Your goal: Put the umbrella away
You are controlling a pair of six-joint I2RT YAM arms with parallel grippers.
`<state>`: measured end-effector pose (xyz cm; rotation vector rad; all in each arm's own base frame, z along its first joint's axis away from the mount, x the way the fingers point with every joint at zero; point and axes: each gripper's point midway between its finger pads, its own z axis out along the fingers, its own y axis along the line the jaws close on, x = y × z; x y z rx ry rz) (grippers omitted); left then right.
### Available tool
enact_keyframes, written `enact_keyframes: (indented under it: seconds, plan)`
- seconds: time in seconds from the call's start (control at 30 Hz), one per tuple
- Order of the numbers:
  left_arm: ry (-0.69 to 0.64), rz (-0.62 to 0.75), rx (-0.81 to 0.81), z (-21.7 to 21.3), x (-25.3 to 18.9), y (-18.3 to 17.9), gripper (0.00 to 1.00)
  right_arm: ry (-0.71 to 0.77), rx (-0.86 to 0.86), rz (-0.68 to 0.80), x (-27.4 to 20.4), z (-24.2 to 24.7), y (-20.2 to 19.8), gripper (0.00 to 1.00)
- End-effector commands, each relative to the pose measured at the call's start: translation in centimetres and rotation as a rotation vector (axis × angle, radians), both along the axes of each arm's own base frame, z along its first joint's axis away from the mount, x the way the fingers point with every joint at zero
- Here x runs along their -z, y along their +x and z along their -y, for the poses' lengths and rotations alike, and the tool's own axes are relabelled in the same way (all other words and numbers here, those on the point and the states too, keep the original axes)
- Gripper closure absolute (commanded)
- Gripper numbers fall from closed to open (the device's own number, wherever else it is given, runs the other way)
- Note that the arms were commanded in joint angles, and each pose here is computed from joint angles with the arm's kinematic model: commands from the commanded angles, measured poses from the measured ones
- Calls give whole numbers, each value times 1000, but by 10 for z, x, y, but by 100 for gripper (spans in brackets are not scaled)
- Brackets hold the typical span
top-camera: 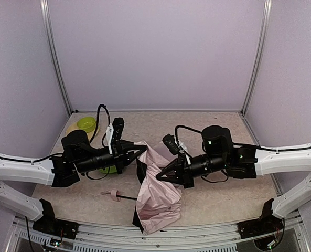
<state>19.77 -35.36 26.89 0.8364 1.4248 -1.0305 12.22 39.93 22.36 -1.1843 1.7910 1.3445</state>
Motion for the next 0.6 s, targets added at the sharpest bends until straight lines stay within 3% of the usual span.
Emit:
enact_keyframes:
  seconds: [0.0,0.17,0.3,0.43,0.57]
  plan:
    - [3,7,-89,-9,-3,17,100,99,-80,64,-32,3,-16,100]
    - [114,-62,-356,-54,35,74,100,104,-39,190,-34,42,-25,100]
    - [97,-152,-479,-91,55,100,100,101,-39,203,-19,70,-40,100]
    - [73,-165,-406,-77,56,97,100,141,-83,170,-25,68,-49,100]
    - [73,-126,-279,-32,49,85,100,133,-202,177,-33,39,-53,100]
